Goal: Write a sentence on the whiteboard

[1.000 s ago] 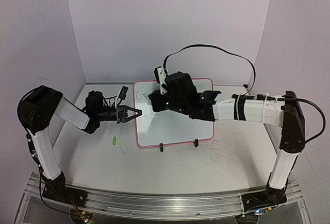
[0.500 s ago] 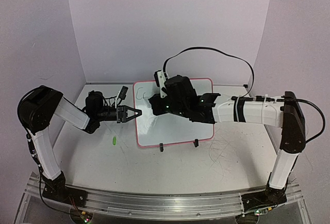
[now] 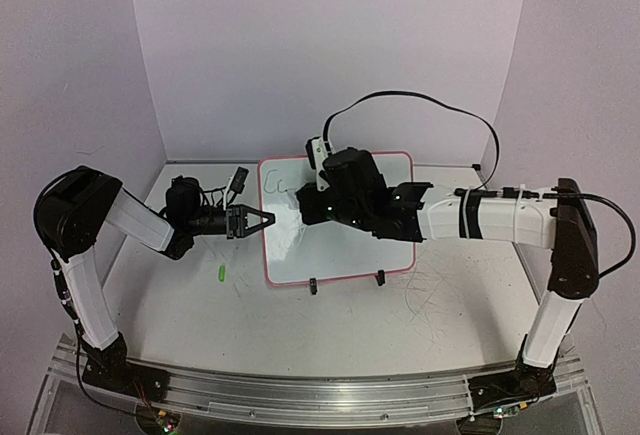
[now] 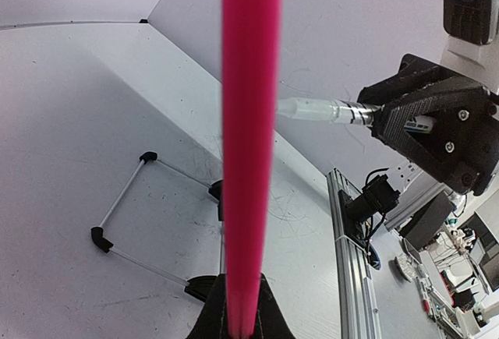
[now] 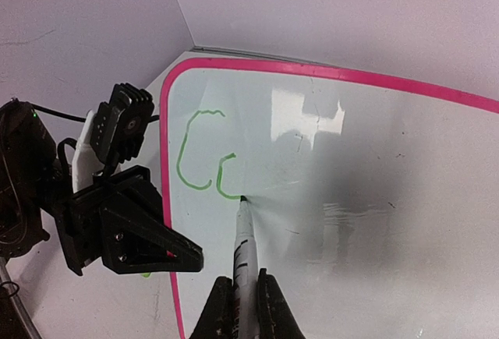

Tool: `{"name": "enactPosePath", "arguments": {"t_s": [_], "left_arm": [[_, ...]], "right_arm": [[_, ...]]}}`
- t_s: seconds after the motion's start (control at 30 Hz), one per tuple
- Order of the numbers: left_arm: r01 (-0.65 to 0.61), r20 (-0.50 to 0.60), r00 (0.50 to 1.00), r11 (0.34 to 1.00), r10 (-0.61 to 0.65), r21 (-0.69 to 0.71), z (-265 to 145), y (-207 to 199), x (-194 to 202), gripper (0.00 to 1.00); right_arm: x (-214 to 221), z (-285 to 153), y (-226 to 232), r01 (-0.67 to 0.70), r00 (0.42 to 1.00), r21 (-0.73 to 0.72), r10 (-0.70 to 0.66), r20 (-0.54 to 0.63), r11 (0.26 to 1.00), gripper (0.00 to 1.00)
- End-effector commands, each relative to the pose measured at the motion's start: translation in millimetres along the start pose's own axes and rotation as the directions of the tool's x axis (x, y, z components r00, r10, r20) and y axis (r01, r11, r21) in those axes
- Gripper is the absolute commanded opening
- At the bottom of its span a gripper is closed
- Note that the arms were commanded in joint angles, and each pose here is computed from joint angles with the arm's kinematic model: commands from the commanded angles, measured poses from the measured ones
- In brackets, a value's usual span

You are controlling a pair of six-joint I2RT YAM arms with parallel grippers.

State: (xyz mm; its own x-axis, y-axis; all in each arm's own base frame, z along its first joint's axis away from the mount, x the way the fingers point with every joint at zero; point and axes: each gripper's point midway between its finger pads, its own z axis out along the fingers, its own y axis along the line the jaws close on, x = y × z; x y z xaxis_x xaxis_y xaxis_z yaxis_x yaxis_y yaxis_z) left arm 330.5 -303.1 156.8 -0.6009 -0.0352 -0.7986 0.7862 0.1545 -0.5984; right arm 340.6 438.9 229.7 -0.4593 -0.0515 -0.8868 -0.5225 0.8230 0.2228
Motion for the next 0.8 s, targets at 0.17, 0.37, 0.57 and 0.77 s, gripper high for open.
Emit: {"name": "enactPosePath", "arguments": {"t_s": [0.17,0.37,0.57,0.77], "left_arm": [[0.021,0.000,1.000,1.000,-0.021,-0.005,-2,0,0,0.00],[0.019,0.000,1.000,1.000,-0.019,-0.003,-2,-1,0,0.00],[0.020,-0.002,1.000,1.000,-0.020,-0.004,-2,0,1,0.00],[0.020,-0.002,1.000,1.000,-0.020,-0.003,-2,0,1,0.00]], "right_arm": [[-21,-6,-19,-0.008,0.998,0.095,0.003,0.058,0.995,0.00],[-27,-2,-16,-0.005,0.998,0.090,-0.001,0.066,0.996,0.00],[-29,2,-15,-0.004,0.998,0.084,-0.002,0.067,0.996,0.00],[-29,7,-9,0.001,0.998,0.062,-0.005,0.062,0.998,0.00]]}}
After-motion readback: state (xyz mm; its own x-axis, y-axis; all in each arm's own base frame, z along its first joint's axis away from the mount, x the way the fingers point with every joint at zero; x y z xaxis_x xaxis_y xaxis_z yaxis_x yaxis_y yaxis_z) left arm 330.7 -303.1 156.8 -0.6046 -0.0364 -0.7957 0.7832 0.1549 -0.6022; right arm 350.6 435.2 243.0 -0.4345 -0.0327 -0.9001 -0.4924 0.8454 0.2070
